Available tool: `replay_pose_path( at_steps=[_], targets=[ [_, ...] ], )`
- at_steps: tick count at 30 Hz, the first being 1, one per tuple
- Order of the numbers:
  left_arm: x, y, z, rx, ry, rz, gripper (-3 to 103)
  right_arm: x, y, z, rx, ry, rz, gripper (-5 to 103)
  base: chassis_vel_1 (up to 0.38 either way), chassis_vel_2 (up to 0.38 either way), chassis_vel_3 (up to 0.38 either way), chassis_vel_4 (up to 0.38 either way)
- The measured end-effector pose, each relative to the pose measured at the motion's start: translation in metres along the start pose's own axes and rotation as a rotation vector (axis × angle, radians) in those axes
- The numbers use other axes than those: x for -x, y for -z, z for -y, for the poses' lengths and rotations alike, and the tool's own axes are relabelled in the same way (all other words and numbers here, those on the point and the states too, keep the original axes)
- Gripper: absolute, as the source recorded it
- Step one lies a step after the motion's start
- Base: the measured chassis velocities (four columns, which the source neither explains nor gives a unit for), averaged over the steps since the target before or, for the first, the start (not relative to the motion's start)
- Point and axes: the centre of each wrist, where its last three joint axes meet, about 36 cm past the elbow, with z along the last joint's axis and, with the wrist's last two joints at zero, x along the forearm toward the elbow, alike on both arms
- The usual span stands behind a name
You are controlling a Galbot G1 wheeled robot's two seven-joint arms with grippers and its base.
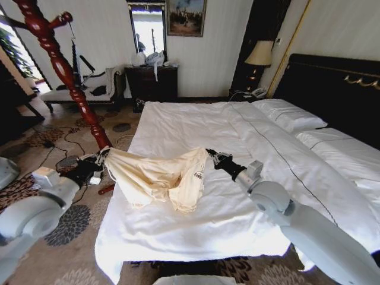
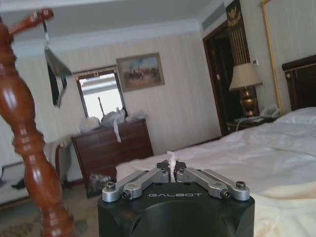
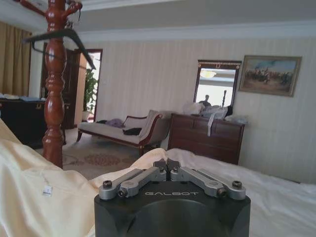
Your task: Pick up the clothes from the bed and hang them on the clothes hanger.
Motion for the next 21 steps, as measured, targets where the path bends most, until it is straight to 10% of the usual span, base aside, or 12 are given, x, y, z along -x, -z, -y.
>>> replay_pose_path(
  at_steps=[21],
  targets=[
    [0.049, 0.189, -0.048, 0.168, 0.067, 0.221, 2, -0.040, 0.154, 0.075, -0.108, -0.148, 0.208, 0, 0.000, 0.000, 0.000, 0.000]
  ],
)
